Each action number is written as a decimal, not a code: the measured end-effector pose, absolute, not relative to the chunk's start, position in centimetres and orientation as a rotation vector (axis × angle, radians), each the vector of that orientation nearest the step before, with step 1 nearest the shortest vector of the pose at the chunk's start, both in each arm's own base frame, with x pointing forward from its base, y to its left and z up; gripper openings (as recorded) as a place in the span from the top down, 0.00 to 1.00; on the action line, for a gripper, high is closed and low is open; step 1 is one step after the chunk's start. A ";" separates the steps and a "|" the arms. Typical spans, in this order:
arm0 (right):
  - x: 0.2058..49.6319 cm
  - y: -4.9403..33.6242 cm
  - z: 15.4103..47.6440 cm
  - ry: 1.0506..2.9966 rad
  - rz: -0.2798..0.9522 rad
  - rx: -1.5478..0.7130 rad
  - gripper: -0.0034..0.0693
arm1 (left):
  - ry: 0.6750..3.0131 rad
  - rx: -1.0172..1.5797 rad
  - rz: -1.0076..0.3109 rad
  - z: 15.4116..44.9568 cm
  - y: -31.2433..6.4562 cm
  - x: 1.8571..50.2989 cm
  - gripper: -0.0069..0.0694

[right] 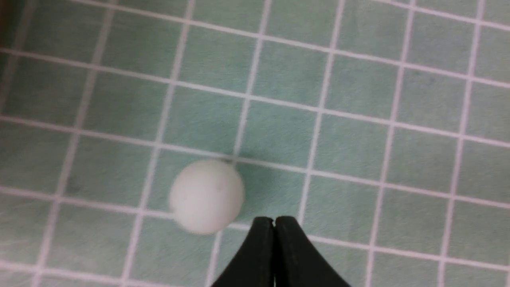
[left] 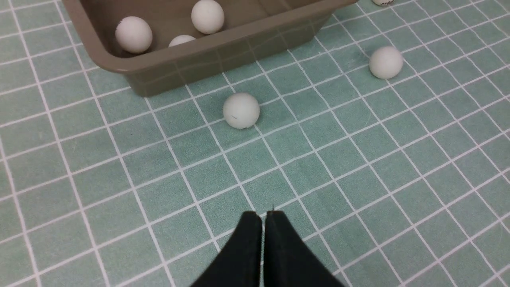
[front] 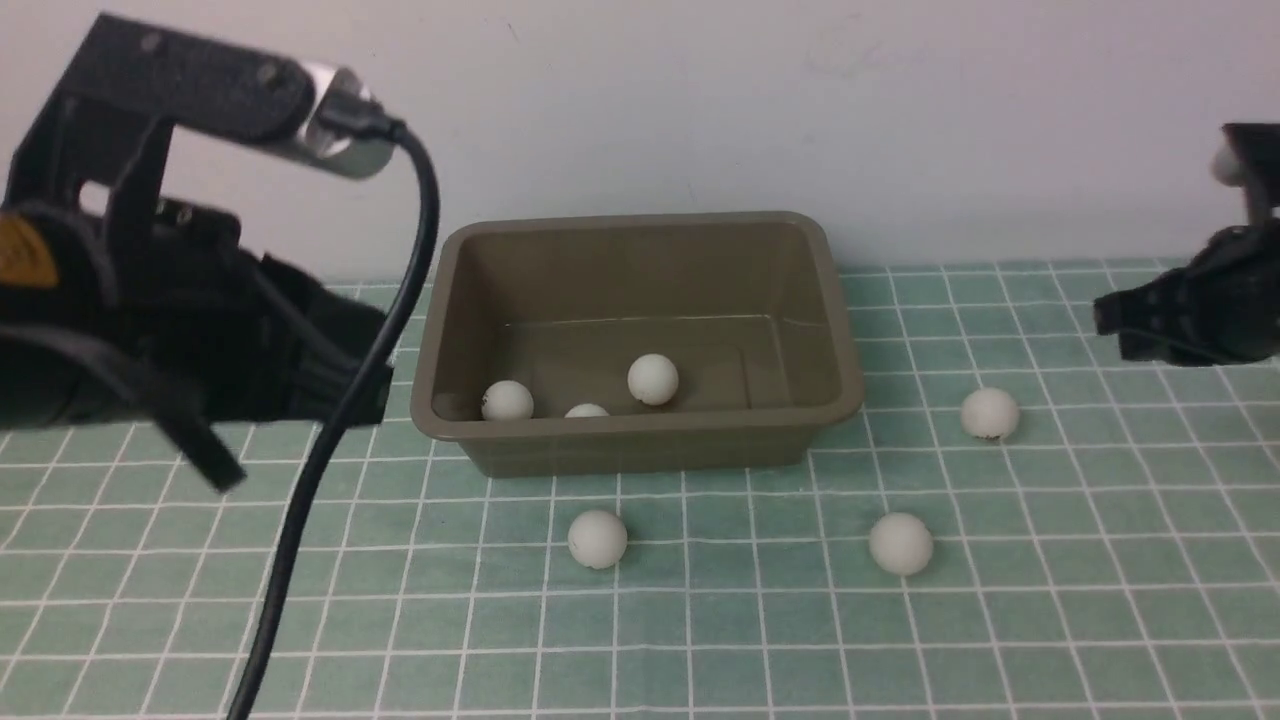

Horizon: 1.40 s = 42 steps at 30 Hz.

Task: Put the table tennis balls in the box on the green coffee tablecloth.
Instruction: 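Reach for and grasp a ping pong ball on the table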

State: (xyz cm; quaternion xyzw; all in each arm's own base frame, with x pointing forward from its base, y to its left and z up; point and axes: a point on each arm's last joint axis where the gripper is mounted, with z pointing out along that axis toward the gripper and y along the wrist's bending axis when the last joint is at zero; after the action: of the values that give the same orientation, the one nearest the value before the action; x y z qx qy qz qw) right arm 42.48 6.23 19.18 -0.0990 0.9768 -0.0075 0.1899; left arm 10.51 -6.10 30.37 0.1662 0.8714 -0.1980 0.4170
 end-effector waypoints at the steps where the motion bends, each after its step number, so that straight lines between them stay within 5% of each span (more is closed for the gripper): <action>1: 42.5 6.2 18.9 2.750 -0.021 -0.279 0.23 | 2.188 0.417 -0.498 30.4 -6.1 10.5 0.92; 11: 43.0 6.3 15.6 2.814 -0.026 -0.288 0.24 | 2.188 0.416 -0.500 30.4 -6.1 10.5 0.92; 16: 43.1 6.3 15.4 2.817 -0.026 -0.288 0.44 | 2.188 0.416 -0.500 30.4 -6.1 10.5 0.92; 21: 43.5 6.4 16.7 2.809 -0.028 -0.289 0.46 | 2.188 0.416 -0.500 30.4 -6.1 10.5 0.92; 25: 44.3 7.1 20.8 2.758 0.011 -0.316 0.46 | 2.187 0.415 -0.500 30.4 -6.1 10.5 0.92; 33: 43.2 17.1 26.4 2.579 0.220 -0.607 0.46 | 2.188 0.415 -0.500 30.3 -6.1 10.5 0.92; 42: 42.8 21.8 22.9 2.559 0.186 -0.768 0.46 | 2.191 0.417 -0.501 30.3 -6.1 10.5 0.92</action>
State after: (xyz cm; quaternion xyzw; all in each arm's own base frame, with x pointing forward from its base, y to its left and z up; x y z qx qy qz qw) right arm 42.76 21.80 22.90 -0.2792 0.9299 0.0678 0.2296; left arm 10.49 -6.12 30.32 0.1658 0.8721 -0.1992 0.4149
